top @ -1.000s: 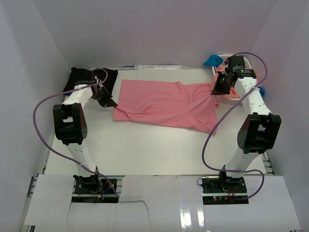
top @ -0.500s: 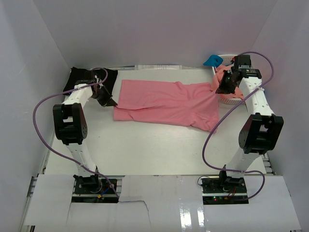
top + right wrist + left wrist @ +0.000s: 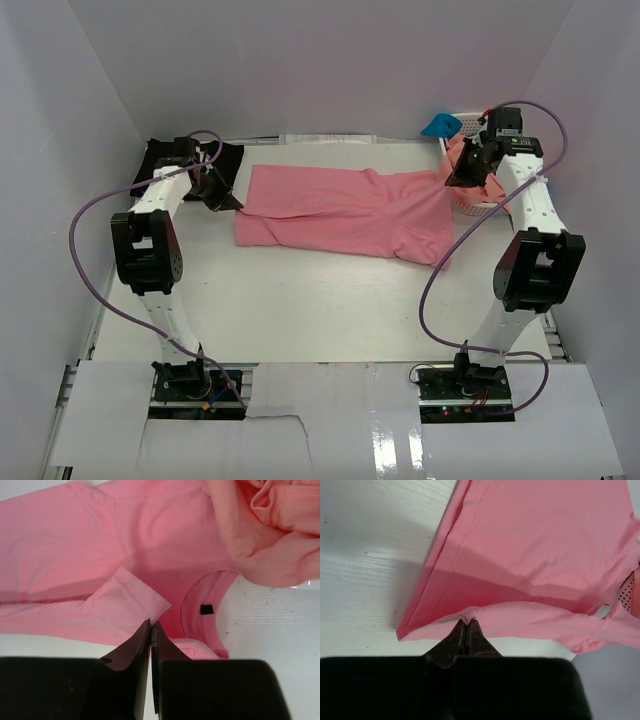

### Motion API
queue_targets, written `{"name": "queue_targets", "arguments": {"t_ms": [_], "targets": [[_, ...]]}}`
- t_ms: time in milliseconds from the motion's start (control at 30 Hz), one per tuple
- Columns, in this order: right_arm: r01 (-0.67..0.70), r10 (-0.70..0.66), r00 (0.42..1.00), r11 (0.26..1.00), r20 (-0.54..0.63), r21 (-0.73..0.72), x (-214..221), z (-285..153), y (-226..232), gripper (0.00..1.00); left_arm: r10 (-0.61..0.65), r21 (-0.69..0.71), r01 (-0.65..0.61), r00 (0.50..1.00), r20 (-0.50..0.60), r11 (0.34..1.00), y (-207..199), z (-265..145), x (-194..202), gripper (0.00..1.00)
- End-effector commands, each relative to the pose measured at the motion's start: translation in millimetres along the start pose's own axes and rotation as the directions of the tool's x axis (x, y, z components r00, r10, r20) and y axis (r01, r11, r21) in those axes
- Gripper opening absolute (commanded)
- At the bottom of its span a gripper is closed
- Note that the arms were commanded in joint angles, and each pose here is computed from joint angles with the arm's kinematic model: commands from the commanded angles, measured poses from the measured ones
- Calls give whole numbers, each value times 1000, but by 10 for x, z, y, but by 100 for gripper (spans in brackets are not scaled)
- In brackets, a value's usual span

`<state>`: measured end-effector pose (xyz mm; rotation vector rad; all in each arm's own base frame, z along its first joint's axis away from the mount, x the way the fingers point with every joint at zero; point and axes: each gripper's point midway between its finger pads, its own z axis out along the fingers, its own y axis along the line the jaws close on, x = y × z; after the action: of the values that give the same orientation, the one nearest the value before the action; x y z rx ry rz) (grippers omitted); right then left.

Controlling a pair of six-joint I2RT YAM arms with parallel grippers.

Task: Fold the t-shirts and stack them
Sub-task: Fold the flattened tshirt in 1/3 of the way

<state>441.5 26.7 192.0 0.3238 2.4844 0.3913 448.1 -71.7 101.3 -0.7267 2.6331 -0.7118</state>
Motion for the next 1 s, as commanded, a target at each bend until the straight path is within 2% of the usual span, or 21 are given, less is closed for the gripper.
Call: {"name": "queue_targets", "arguments": {"t_ms": [0,200,333,400,433,467,500,533,567,600,633,667,733,767,800,867,900,967], "targets": [[29,-25,998,997,64,-66,-265,-53,150,8,26,20,-26,999,20,999,-122,-17,-98,0],[17,-14,999,997,31,-81,-231,151,130,8,20,-1,-20,1000,0,1000,-71,122,-91,1],[9,-10,1000,994,-5,-109,-155,317,135,8,17,-8,-17,1000,-12,1000,-36,204,-99,6],[5,-7,1000,992,-22,-123,-123,398,137,12,14,-13,-14,1000,-17,1000,-15,234,-96,21],[2,-6,999,993,-37,-116,-97,452,115,22,16,-14,-17,1000,-13,1000,-18,230,-107,30],[5,-10,999,994,-42,-107,-94,451,108,40,16,-17,-16,1000,-13,1000,-12,230,-108,59],[7,-11,999,996,-42,-93,-98,447,85,48,19,-17,-19,1000,-10,1000,-17,220,-112,69],[17,-20,999,996,-33,-88,-113,403,98,60,25,-16,-25,1000,0,1000,-32,188,-125,76],[24,-26,999,996,-27,-80,-110,374,100,67,31,-27,-30,999,17,999,-28,162,-155,93],[27,-28,999,998,-17,-59,-122,339,71,70,39,-28,-38,999,33,999,-46,125,-183,98],[42,-42,999,998,7,-57,-143,223,114,76,50,-25,-49,997,59,998,-100,20,-221,98],[52,-51,998,997,21,-51,-140,161,142,78,59,-41,-56,995,83,998,-95,-35,-254,98],[74,-74,997,997,29,-21,-14,14,185,79,82,-49,-77,991,110,996,-139,-154,-262,98],[74,-74,997,997,1,32,142,26,89,79,100,-64,-92,986,136,994,-138,-263,-268,98],[100,-100,995,995,-12,28,286,-64,191,79,110,-75,-101,984,140,992,-129,-303,-244,98],[95,-94,994,995,-54,12,546,-61,198,79,120,-106,-107,986,118,989,-19,-343,-95,98],[81,-78,989,997,-126,19,868,27,105,79,118,-122,-104,987,112,987,43,-337,-47,98],[56,-54,990,998,-133,7,1049,-4,86,79,102,-148,-90,992,75,985,207,-300,145,98]]}}
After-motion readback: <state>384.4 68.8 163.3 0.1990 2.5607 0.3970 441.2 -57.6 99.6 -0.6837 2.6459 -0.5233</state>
